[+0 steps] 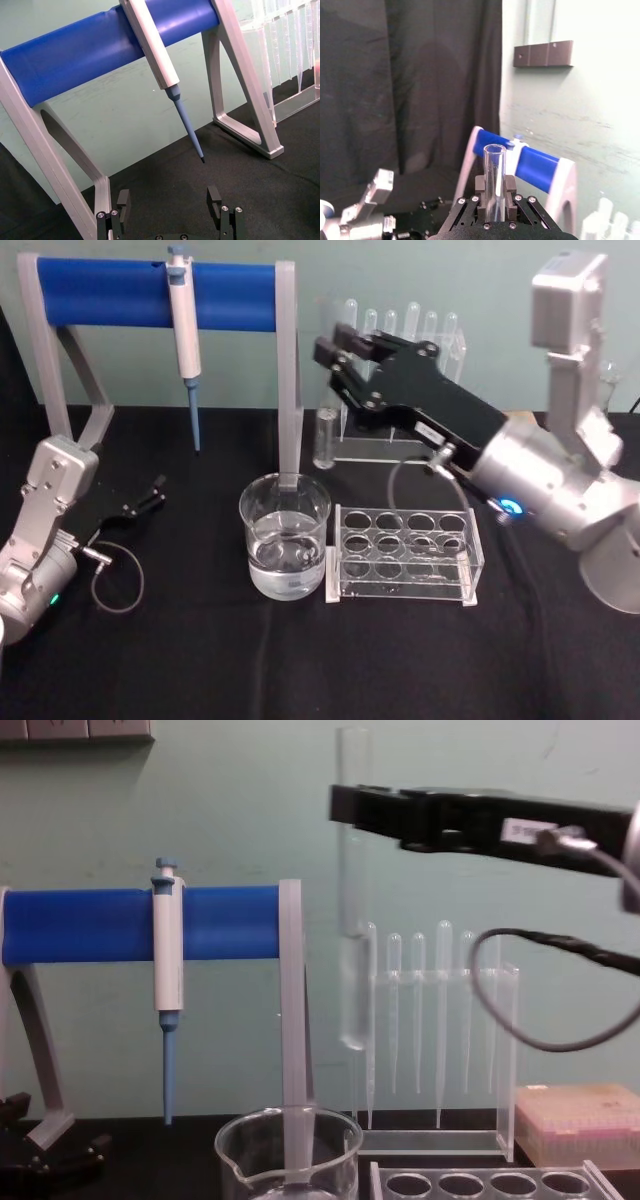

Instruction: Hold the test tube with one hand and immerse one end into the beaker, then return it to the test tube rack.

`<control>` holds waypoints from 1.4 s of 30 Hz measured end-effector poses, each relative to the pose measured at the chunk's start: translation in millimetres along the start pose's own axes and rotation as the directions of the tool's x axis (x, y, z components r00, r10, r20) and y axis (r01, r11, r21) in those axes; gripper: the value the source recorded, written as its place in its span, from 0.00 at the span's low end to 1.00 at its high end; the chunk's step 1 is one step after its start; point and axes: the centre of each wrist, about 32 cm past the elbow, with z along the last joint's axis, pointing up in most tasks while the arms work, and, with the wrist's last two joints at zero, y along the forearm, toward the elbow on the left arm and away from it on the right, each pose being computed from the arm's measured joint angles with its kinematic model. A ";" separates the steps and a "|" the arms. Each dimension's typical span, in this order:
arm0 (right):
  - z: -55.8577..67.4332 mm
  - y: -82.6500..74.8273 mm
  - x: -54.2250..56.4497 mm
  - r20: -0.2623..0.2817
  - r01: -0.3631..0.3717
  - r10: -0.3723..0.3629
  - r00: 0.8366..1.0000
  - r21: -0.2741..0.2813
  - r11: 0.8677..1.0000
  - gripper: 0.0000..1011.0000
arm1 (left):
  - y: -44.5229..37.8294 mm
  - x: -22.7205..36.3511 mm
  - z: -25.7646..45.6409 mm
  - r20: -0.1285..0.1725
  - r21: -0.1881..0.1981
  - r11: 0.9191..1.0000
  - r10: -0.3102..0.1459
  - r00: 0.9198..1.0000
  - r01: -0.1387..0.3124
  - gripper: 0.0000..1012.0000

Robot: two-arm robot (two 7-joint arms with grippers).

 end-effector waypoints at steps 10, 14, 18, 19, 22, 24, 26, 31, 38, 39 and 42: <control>-17.5 -36.6 3.2 -0.002 0.077 -0.077 0.997 -0.109 0.991 0.22 | 0.0 0.0 0.0 0.000 0.000 1.000 0.000 1.000 0.000 0.99; -27.7 -42.1 3.8 -0.001 0.093 -0.094 0.996 -0.145 0.985 0.22 | 0.0 0.0 0.0 0.000 0.000 1.000 0.000 1.000 0.000 0.99; -39.6 -44.7 4.7 -0.004 0.105 -0.107 0.994 -0.181 0.978 0.22 | 0.0 0.0 0.0 0.000 0.000 1.000 0.000 1.000 0.000 0.99; -40.9 -44.7 4.7 -0.003 0.105 -0.108 0.994 -0.185 0.977 0.22 | 0.0 0.0 0.0 0.000 0.000 1.000 0.000 1.000 0.000 0.99; -46.2 -44.2 4.8 -0.002 0.109 -0.111 0.994 -0.199 0.974 0.22 | 0.0 0.0 0.0 0.000 0.000 1.000 0.000 1.000 0.000 0.99; -48.3 -44.0 4.9 -0.001 0.110 -0.112 0.994 -0.204 0.973 0.22 | 0.0 0.0 0.0 0.000 0.000 1.000 0.000 1.000 0.000 0.99; -51.3 -43.5 4.7 0.003 0.108 -0.110 0.994 -0.207 0.972 0.22 | 0.0 0.0 0.0 0.000 0.000 1.000 0.000 1.000 0.000 0.99; -58.9 -41.7 2.3 0.008 0.099 -0.099 0.995 -0.222 0.970 0.22 | 0.0 0.0 0.0 0.000 0.000 1.000 0.000 1.000 0.000 0.99; -70.3 -39.9 -0.7 0.023 0.086 -0.083 0.996 -0.250 0.964 0.22 | 0.0 0.0 0.0 0.000 0.000 1.000 0.000 1.000 0.000 0.99; -72.8 -39.8 -1.3 0.027 0.085 -0.081 0.996 -0.258 0.963 0.22 | 0.0 0.0 0.0 0.000 0.000 1.000 0.000 1.000 0.000 0.99; -77.1 -39.6 -1.8 0.037 0.081 -0.074 0.997 -0.273 0.959 0.22 | 0.0 0.0 0.0 0.000 0.000 1.000 0.000 1.000 0.000 0.99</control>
